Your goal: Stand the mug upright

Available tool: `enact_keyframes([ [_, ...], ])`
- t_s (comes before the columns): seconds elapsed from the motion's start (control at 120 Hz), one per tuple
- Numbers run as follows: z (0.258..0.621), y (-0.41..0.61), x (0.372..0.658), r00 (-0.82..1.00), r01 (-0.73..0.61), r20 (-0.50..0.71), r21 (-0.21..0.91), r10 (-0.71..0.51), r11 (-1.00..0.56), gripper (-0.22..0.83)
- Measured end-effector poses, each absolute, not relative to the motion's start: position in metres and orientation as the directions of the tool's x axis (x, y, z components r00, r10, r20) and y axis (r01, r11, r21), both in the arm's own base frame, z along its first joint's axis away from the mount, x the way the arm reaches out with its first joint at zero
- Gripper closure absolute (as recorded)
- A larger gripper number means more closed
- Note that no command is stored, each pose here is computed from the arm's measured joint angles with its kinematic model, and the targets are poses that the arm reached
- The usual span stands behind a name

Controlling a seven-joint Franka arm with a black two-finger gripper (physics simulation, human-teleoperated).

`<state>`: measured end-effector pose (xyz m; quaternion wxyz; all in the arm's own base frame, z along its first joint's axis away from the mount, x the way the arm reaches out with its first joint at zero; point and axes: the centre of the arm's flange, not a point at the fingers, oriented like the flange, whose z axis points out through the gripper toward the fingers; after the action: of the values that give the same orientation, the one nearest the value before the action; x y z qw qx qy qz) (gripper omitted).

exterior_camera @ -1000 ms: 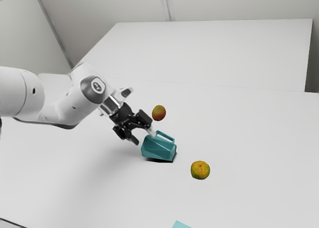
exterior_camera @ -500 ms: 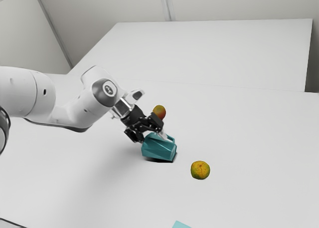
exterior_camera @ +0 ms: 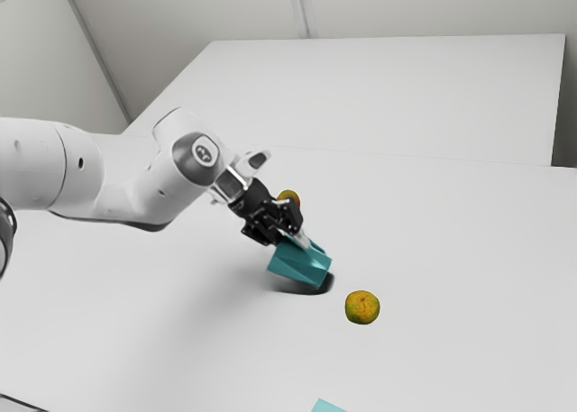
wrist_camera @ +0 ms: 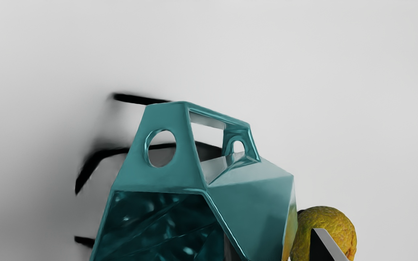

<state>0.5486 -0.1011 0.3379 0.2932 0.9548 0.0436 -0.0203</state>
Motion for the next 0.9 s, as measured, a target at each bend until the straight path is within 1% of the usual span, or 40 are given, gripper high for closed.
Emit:
enact_keyframes([
  [0.142, 0.346, -0.109, 0.554, 0.997, 0.079, -0.048, 0.558, 0.063, -0.826, 0.55],
  [0.333, 0.348, -0.125, 0.556, 0.998, 0.059, -0.041, 0.555, 0.044, -0.830, 0.60],
  [0.467, 0.348, -0.126, 0.556, 0.998, 0.066, -0.043, 0.553, 0.050, -0.831, 0.69],
  [0.558, 0.347, -0.126, 0.557, 0.998, 0.067, -0.043, 0.549, 0.052, -0.833, 0.73],
  [0.767, 0.352, -0.124, 0.557, 0.998, 0.055, -0.031, 0.530, 0.046, -0.846, 0.75],
  [0.9, 0.366, -0.122, 0.557, 0.999, 0.036, -0.007, 0.518, 0.038, -0.855, 0.75],
])
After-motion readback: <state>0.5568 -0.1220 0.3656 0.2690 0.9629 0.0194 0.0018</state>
